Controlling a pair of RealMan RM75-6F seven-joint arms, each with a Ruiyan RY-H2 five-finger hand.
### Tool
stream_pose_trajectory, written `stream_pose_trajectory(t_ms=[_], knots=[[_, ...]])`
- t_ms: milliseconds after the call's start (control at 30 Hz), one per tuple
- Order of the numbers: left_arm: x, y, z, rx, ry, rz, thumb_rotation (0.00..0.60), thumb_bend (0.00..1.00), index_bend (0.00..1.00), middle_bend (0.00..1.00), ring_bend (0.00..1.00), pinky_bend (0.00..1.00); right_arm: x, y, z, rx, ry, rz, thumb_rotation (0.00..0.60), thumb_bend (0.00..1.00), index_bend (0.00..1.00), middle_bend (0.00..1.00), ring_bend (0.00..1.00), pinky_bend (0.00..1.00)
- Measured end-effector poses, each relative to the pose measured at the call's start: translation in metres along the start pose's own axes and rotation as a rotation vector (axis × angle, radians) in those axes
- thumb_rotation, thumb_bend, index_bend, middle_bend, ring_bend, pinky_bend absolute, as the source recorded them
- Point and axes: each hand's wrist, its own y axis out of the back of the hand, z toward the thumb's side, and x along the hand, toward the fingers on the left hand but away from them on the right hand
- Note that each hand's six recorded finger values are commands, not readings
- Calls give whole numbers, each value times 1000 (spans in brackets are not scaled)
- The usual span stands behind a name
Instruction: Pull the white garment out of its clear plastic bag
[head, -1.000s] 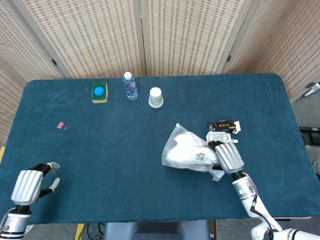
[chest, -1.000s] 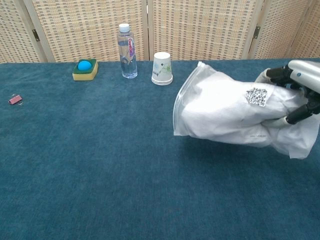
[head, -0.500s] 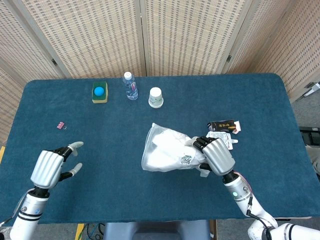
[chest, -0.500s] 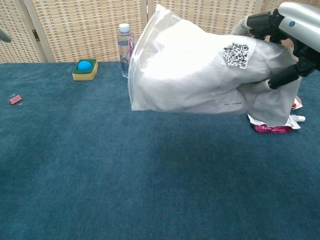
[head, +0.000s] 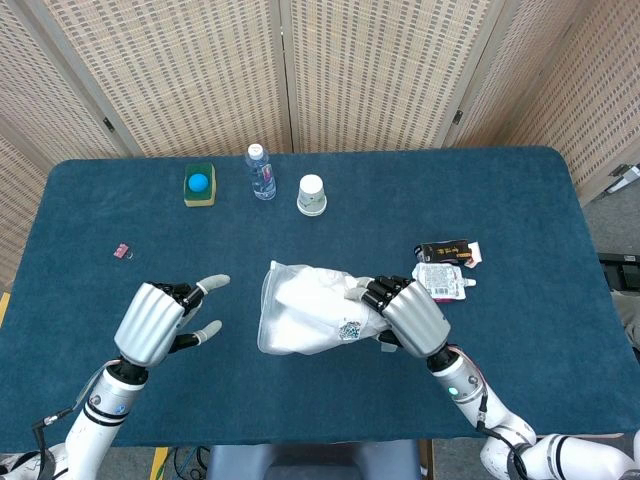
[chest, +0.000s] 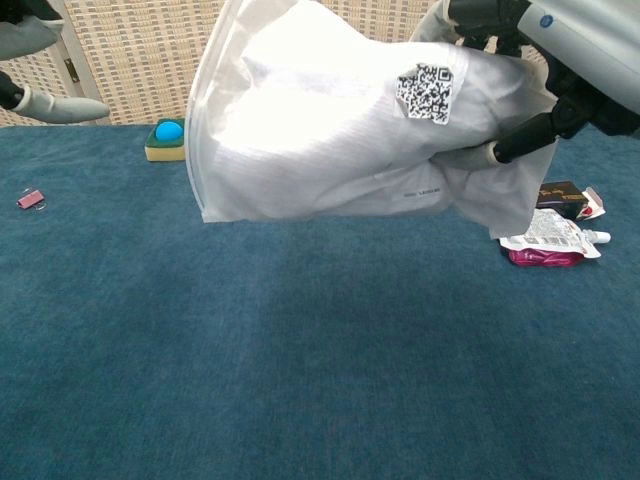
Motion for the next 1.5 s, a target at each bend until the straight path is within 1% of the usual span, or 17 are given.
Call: stream_pose_trajectory(t_ms=[167, 367, 467, 567, 867, 1133, 1500], knots=[[3, -4, 5, -23, 12, -63, 600, 67, 345, 962, 793, 978, -5, 2, 2, 0, 12, -44, 600, 617, 621, 700, 661, 776], [6, -10, 11, -29, 12, -125, 600, 67, 337, 962, 793, 979, -11, 2, 5, -11, 24, -77, 600, 618, 621, 700, 661, 776], [10, -8, 15, -42, 8, -121, 600, 67, 317, 962, 793, 979, -14, 1, 7, -11, 32, -83, 600, 617, 621, 700, 661, 776], [12, -5, 17, -60, 7, -103, 600, 66, 310, 962, 793, 979, -15, 0, 9, -10, 37, -85, 600, 618, 621, 700, 661, 776], [13, 0, 22, -83, -6, -79, 600, 67, 335, 963, 793, 979, -16, -4, 9, -15, 35, -81, 600, 618, 621, 699, 661, 776], [17, -6, 31, -100, -25, -106, 600, 66, 343, 963, 793, 979, -18, -3, 11, -24, 43, -100, 600, 617, 621, 699, 661, 776], [25, -5, 42, -133, -50, -110, 600, 35, 343, 963, 793, 979, -21, -7, 14, -25, 54, -103, 600, 618, 621, 699, 660, 776]])
